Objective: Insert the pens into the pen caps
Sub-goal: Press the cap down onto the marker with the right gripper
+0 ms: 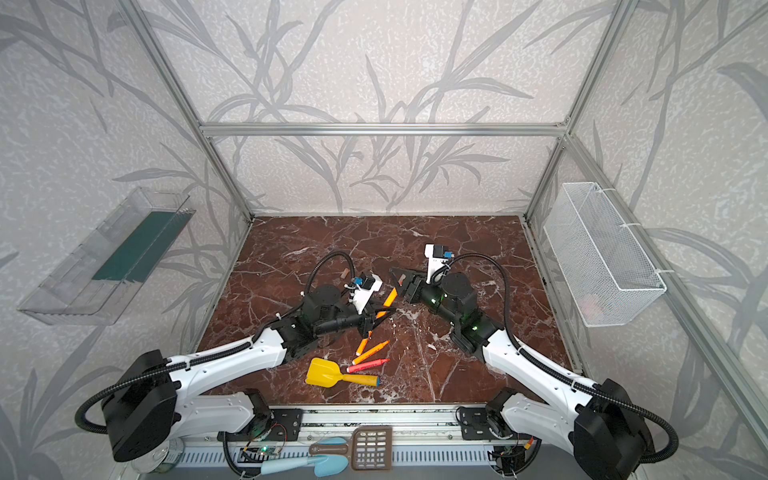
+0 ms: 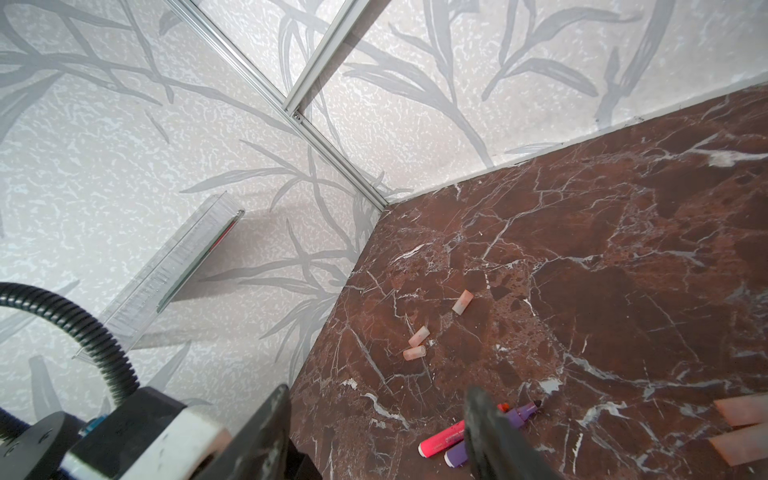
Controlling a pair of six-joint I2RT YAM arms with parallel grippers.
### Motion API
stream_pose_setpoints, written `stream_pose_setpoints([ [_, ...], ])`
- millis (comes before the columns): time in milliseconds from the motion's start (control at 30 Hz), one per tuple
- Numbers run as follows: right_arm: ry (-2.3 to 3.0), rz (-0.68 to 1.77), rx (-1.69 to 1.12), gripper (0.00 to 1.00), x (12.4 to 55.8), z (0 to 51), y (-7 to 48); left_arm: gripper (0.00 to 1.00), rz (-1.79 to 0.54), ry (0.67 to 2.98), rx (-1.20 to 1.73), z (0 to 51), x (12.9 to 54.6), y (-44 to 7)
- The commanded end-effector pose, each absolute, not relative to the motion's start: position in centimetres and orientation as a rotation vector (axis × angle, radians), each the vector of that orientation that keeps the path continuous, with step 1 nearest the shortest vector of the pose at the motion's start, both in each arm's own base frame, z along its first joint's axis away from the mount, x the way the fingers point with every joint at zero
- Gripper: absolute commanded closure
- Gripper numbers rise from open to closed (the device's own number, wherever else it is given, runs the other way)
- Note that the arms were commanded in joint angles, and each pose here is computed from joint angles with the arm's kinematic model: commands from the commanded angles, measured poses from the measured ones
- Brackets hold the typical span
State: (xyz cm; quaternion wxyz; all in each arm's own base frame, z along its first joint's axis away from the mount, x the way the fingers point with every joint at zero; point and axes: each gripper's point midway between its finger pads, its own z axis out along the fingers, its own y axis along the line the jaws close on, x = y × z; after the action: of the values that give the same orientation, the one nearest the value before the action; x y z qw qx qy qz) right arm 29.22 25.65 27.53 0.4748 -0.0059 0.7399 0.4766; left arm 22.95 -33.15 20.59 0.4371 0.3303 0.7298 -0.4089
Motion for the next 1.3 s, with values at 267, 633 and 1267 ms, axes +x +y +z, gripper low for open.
stream_pose_setpoints([
  [267,1.78,1.206,-0.029,0.83,29.2,29.0,26.3,1.0,-0.994,1.788,0.846,20.8,22.9,-33.2],
  [633,1.835,1.224,-0.082,1.0,28.4,26.4,27.4,1.0,-0.946,1.749,0.788,23.3,25.4,-33.8],
  [1267,1.896,1.337,-0.243,1.0,21.1,22.8,32.1,1.0,-0.842,1.556,0.562,34.3,32.4,-28.6],
])
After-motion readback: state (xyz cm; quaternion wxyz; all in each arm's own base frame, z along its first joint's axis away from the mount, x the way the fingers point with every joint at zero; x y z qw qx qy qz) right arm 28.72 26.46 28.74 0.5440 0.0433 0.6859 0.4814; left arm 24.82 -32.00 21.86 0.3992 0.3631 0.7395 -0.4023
